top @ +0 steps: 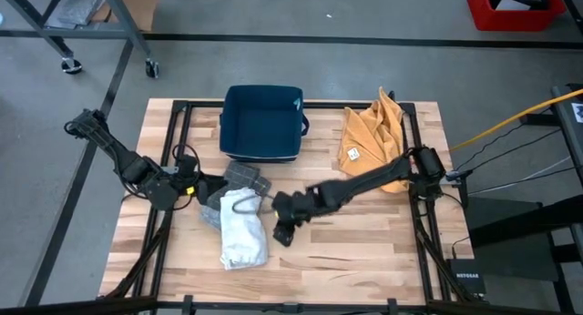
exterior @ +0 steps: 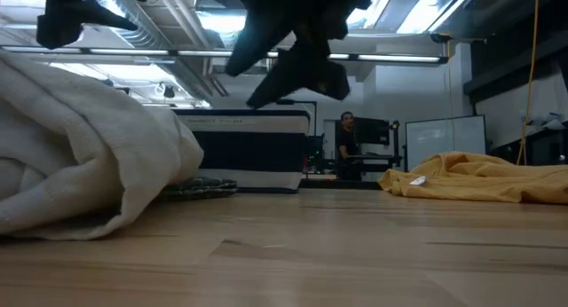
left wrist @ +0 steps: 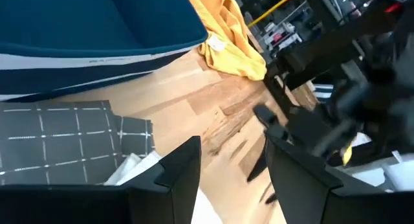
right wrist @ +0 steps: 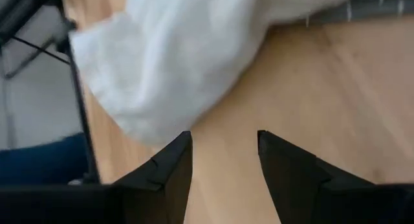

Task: Fold towel
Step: Stack the folded white patterned towel on top of the folded gray patterned towel

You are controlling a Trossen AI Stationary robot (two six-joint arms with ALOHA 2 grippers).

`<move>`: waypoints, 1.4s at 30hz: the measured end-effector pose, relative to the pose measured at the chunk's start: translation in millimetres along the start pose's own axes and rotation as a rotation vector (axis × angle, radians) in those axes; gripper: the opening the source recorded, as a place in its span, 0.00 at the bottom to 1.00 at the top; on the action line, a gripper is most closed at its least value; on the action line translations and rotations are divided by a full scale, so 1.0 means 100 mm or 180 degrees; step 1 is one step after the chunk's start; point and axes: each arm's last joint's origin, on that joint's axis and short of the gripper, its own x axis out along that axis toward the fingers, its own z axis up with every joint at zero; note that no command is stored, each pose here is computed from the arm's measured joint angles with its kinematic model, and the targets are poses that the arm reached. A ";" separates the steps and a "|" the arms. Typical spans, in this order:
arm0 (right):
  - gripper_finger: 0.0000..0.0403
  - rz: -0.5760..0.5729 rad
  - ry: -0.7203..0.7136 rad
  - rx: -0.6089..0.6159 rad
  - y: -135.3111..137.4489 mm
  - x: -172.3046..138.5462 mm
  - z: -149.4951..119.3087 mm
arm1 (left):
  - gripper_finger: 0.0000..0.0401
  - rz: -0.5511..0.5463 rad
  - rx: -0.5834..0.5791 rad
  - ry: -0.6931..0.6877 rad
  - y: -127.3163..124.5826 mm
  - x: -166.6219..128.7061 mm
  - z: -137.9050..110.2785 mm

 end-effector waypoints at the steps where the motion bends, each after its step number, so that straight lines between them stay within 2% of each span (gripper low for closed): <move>1: 0.44 -0.0024 -0.0071 -0.0022 0.04 0.03 -0.04 | 0.41 0.0010 0.0010 0.0002 0.00 0.00 0.00; 5: 0.44 0.0005 -0.0329 -0.0103 0.16 0.16 -0.12 | 0.41 0.0043 0.0283 0.0036 0.00 0.02 -0.04; 9: 0.44 0.0184 -0.0463 -0.0088 0.17 0.35 -0.12 | 0.41 0.0015 0.0483 0.0355 -0.01 0.05 -0.11; 13: 0.44 0.0295 -0.0491 0.0193 0.16 0.46 -0.13 | 0.41 -0.0004 0.0825 0.0644 -0.03 0.09 -0.23; 18: 0.44 0.0083 -0.0378 0.0255 0.10 0.48 -0.17 | 0.41 -0.0013 0.1378 0.0887 -0.04 0.13 -0.39; 21: 0.44 0.0009 -0.0396 0.0273 0.09 0.48 -0.18 | 0.41 0.0023 0.1580 0.1017 -0.04 0.17 -0.51; 25: 0.44 -0.0135 -0.0514 0.0413 0.04 0.53 -0.17 | 0.41 0.0134 0.1579 0.1144 -0.04 0.21 -0.68; 30: 0.44 -0.0432 -0.0904 0.0488 -0.05 0.52 -0.07 | 0.41 0.0335 0.1562 0.1206 0.00 0.27 -0.84; 37: 0.44 -0.0517 -0.0994 0.0893 -0.31 0.54 0.14 | 0.41 0.0761 0.1617 0.1198 0.11 0.43 -1.01; 42: 0.44 -0.0506 -0.0978 0.0991 -0.42 0.59 0.20 | 0.41 0.1142 0.1460 0.1126 0.21 0.47 -1.02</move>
